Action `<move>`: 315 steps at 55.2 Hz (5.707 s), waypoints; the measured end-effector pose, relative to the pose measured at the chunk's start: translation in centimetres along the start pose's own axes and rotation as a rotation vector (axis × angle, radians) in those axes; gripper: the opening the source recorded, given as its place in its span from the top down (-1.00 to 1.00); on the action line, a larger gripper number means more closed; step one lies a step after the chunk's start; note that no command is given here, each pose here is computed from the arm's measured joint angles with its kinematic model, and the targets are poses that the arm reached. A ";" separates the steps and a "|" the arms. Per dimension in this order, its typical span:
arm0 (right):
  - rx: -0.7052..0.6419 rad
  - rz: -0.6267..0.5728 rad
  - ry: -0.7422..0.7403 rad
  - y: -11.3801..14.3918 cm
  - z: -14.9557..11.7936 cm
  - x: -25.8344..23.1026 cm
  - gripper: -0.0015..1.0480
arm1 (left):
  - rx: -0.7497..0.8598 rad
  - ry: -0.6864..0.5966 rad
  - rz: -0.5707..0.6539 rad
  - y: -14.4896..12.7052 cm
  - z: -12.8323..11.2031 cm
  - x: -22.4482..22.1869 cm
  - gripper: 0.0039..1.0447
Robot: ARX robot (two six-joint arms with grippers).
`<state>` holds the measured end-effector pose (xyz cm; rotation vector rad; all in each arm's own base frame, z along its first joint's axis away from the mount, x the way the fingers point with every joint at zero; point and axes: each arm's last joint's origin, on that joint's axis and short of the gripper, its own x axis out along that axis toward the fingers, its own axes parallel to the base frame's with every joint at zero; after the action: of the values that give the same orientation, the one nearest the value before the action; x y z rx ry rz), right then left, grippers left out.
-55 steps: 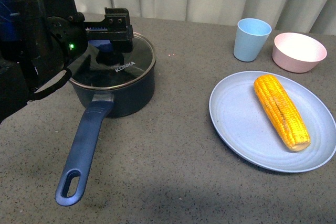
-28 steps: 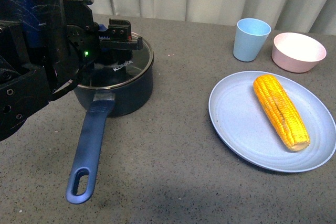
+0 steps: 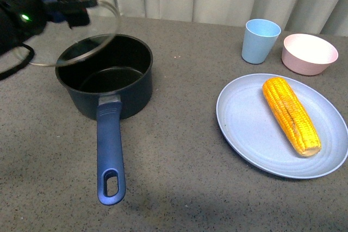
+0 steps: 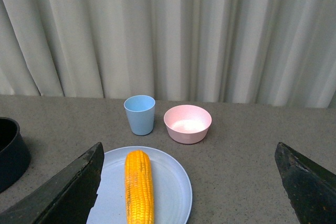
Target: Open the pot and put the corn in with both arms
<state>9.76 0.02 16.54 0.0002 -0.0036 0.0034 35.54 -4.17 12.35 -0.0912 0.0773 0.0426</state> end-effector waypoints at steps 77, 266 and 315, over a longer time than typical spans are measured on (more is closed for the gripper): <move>0.000 -0.001 0.000 0.0 0.0 0.0 -0.82 | -0.009 0.147 0.272 12.9 -10.4 1.3 -0.91; -0.203 0.034 0.448 0.8 0.4 10.3 -0.82 | 0.083 -0.092 -0.043 4.9 3.0 -26.0 -0.77; -0.131 0.147 1.005 5.4 -9.9 21.7 -0.82 | 0.086 -0.092 -0.043 4.9 3.0 -26.0 -0.88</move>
<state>31.46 5.52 6.74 -0.1331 1.0008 0.1495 9.69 0.00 16.93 -0.0048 -0.0147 0.0000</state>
